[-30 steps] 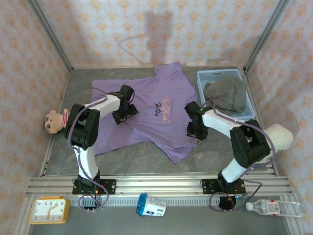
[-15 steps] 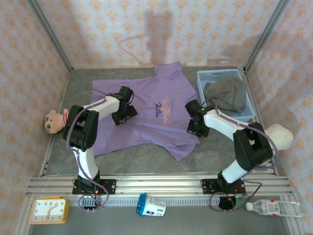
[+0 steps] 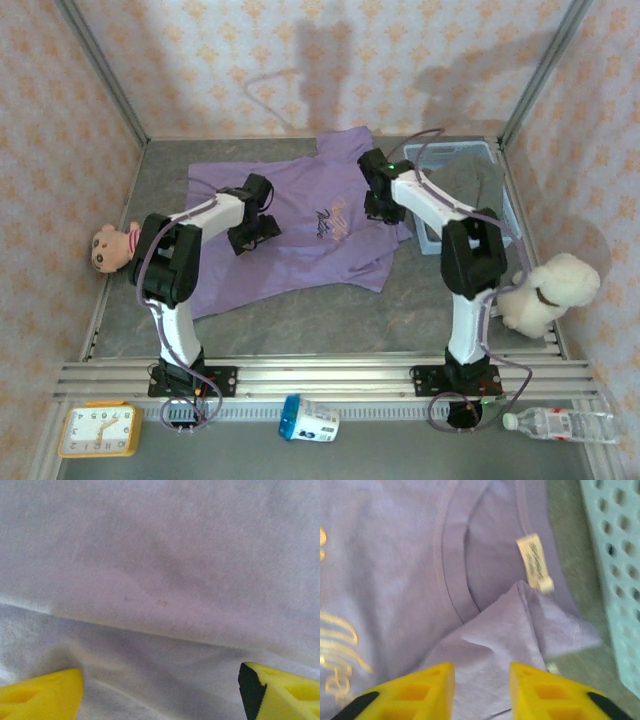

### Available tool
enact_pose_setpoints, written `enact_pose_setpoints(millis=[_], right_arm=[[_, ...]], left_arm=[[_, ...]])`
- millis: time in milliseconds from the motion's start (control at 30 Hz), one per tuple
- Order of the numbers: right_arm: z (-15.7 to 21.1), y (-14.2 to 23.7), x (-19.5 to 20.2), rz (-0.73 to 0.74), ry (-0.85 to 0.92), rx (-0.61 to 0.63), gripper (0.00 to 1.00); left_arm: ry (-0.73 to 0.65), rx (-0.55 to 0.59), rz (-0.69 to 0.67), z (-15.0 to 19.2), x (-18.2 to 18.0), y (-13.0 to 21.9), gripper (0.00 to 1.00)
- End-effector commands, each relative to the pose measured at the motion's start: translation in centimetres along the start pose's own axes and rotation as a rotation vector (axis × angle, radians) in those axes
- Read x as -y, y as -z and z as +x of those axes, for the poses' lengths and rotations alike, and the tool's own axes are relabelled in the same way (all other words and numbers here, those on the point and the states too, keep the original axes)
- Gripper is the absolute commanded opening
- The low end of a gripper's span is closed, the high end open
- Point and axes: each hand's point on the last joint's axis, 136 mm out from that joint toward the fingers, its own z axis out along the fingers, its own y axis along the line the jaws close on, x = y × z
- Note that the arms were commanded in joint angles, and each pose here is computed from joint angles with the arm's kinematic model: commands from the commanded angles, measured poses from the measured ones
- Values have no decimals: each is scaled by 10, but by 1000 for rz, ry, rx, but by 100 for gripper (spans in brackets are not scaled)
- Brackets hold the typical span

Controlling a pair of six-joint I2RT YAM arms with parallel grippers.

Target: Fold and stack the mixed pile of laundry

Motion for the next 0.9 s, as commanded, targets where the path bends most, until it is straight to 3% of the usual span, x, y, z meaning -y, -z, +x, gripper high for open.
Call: enact_pose_setpoints(millis=[0,200,367,467,667,733,867], right_arm=[[4,14,11,17,24,-13,41],[78,34,19,-130,52,-100,43],[149,23,25,-135,100,-200,45],[168,9,23,-146,81,-236,45],[170,-17,12,-127,78,-234,42],[170,-25,21,-66,74,-232,34],[188,-27,37,-9,67,-289,0]], left_arm=[[-31,-9,-54,-4,-9,1,82],[-24,-13,-37,-2,-7,2,82],[-7,28,6,-9,-2,22,82],[0,44,15,-12,-1,27,83],[20,24,0,-8,-5,14,83],[33,12,1,-4,-5,7,83],[47,-2,-3,1,-8,-2,83]])
